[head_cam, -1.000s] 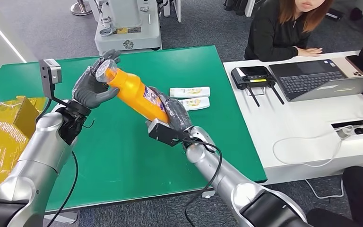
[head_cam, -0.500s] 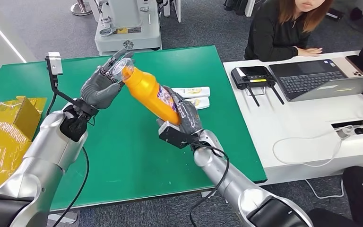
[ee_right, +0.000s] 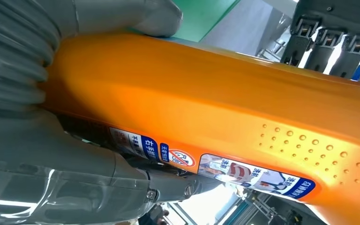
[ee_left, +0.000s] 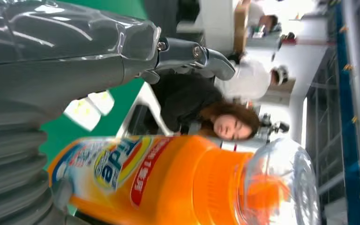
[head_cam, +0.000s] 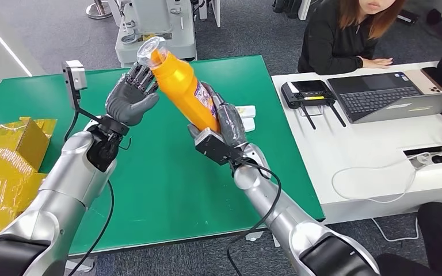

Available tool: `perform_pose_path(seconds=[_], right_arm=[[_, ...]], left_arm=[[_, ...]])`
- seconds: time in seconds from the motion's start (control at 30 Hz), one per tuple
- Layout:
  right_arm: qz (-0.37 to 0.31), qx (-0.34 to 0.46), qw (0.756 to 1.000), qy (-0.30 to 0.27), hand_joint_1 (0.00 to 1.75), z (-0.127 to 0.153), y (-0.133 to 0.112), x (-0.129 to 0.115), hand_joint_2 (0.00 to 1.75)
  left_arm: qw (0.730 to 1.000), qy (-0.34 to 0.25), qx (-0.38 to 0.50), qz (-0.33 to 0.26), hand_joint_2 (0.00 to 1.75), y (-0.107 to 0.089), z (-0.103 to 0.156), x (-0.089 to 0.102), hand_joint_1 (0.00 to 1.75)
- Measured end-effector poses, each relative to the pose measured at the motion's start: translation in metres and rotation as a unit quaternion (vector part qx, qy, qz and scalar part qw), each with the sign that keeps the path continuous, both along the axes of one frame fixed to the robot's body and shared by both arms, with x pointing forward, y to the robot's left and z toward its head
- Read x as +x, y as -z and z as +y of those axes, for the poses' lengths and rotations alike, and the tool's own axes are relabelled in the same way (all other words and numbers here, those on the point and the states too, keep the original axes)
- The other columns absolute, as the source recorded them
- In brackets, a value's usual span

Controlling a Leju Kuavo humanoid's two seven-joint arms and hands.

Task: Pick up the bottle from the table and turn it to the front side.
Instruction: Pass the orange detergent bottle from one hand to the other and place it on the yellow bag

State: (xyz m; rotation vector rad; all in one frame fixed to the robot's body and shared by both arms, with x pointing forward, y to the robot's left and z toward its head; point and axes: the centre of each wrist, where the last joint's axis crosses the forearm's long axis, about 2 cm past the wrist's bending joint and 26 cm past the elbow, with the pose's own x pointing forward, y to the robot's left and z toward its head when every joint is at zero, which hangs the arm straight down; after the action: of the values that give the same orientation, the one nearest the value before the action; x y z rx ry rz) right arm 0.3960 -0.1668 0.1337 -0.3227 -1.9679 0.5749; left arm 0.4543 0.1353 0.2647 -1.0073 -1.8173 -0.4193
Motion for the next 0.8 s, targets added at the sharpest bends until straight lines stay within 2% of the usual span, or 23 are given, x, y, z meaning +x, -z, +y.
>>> perform_pose_path(seconds=[0.13,0.3,0.57,0.8], right_arm=[[0.003,0.005,1.0,-0.002,1.75,0.008,-0.003,0.0,1.75],[0.007,0.001,1.0,-0.006,1.75,0.014,-0.005,0.0,1.75],[0.029,-0.035,0.999,-0.006,1.75,0.022,-0.007,0.004,1.75],[0.018,-0.12,0.993,0.013,1.75,0.022,-0.008,0.009,1.75]], left_arm=[[0.999,-0.039,0.007,-0.024,1.75,-0.004,-0.004,0.0,0.0],[0.998,-0.045,0.005,-0.034,1.75,-0.008,-0.01,-0.002,0.0],[1.0,-0.017,0.004,-0.025,1.75,-0.008,-0.012,-0.004,0.0],[0.999,0.034,0.003,-0.004,1.75,-0.009,-0.012,-0.005,0.0]])
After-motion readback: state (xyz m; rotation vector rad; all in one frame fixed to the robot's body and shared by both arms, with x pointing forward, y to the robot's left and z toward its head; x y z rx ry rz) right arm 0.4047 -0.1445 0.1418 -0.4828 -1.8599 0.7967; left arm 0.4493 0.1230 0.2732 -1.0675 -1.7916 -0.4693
